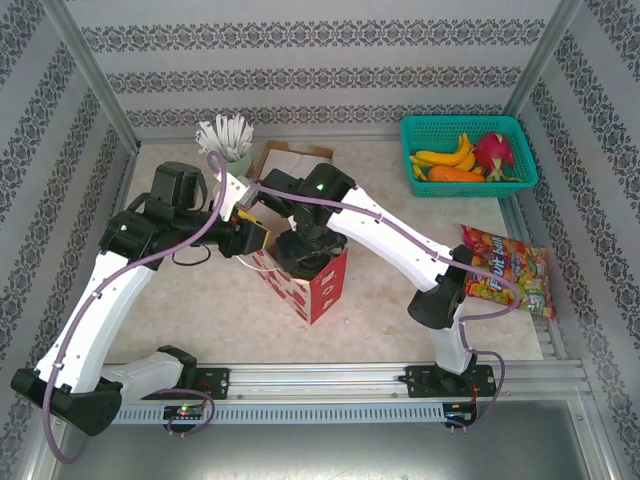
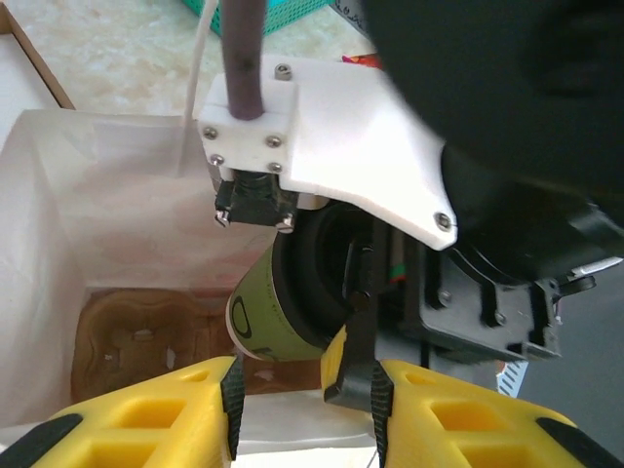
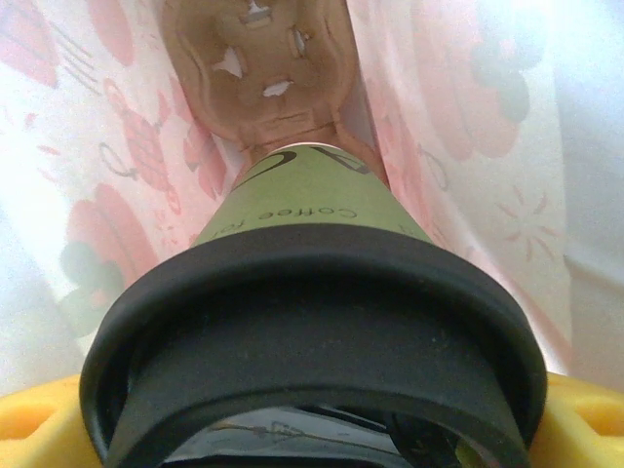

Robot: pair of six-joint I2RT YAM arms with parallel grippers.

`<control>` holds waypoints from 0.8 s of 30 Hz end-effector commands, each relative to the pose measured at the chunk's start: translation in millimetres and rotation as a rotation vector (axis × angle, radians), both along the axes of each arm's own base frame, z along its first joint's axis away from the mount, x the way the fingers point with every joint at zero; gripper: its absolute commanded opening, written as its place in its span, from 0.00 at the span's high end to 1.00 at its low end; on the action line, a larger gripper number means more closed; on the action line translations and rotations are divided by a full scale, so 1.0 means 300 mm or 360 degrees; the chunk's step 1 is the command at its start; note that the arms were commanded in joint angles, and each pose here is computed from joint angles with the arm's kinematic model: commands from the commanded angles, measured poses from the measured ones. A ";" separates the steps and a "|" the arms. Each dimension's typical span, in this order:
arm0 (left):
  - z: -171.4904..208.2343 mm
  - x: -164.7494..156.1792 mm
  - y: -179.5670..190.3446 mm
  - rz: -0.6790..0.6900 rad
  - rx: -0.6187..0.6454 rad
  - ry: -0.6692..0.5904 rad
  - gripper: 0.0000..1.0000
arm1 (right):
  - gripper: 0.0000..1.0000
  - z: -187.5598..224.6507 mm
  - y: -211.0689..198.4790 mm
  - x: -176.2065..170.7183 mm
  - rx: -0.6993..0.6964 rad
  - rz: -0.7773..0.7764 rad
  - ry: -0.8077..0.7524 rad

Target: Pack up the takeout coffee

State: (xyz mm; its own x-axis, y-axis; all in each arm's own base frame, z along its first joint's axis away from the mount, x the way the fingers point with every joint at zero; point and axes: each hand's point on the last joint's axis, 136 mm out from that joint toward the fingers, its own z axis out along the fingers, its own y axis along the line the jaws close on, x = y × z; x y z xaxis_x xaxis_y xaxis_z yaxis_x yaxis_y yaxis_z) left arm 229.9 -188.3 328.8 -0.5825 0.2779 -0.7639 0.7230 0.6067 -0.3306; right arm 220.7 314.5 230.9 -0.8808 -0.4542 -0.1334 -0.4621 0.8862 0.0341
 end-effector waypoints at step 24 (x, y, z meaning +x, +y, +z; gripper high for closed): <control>-0.085 0.314 0.155 0.0603 0.0396 0.0135 0.27 | 0.29 -0.060 -0.111 -0.073 -0.0217 0.0156 0.0211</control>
State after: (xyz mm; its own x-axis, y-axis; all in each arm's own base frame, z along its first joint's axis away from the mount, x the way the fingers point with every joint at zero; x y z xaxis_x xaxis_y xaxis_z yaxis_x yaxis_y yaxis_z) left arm 327.0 -145.6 308.5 -0.7063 0.1720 -0.6867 0.4088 0.8911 -0.1972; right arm 212.6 308.7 209.2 -0.8403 -0.5403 -0.0435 -0.5416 0.8402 0.0269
